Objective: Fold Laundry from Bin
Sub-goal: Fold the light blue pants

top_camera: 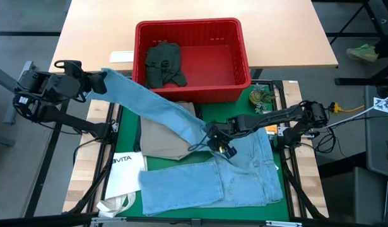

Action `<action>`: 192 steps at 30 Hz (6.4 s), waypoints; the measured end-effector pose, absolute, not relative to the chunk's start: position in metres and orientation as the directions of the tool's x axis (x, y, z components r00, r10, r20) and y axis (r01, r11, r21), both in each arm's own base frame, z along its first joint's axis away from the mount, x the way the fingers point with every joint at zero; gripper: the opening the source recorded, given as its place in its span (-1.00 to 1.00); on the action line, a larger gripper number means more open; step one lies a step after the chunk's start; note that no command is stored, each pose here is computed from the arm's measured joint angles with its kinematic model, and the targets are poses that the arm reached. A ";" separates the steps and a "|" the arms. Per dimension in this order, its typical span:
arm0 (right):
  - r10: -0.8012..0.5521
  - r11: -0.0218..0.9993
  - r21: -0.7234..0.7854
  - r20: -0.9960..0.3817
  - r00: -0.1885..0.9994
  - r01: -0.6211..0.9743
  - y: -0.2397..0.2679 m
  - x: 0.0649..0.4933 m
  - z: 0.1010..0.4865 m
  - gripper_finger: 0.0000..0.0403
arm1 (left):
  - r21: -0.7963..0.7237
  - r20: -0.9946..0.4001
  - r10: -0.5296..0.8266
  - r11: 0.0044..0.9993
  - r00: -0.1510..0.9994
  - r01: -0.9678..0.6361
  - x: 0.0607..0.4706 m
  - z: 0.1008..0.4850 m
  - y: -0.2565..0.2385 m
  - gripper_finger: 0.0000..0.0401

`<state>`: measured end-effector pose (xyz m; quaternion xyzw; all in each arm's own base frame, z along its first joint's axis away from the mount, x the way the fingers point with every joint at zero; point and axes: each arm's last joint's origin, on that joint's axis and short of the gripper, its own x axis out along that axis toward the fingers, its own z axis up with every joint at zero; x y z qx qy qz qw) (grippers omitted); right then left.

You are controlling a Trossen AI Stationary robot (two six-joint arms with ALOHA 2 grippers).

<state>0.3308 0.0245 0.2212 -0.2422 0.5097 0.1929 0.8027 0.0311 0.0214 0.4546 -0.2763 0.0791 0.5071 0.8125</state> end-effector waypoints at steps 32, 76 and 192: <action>-0.312 0.881 -0.417 -0.868 0.387 -0.225 -0.058 0.329 0.244 -0.72 | -0.386 -0.462 0.716 0.369 0.523 -0.846 0.033 0.453 0.019 -0.95; -0.149 0.621 -0.567 -0.764 0.628 -0.542 0.037 0.349 0.254 0.18 | -0.318 -0.473 0.709 0.416 0.523 -0.852 0.037 0.453 0.019 -0.95; -0.441 0.668 -0.688 -0.672 0.596 -0.282 -0.002 0.342 0.313 -0.94 | 0.496 -0.738 0.648 0.712 0.191 -0.497 0.235 0.205 -0.009 -0.08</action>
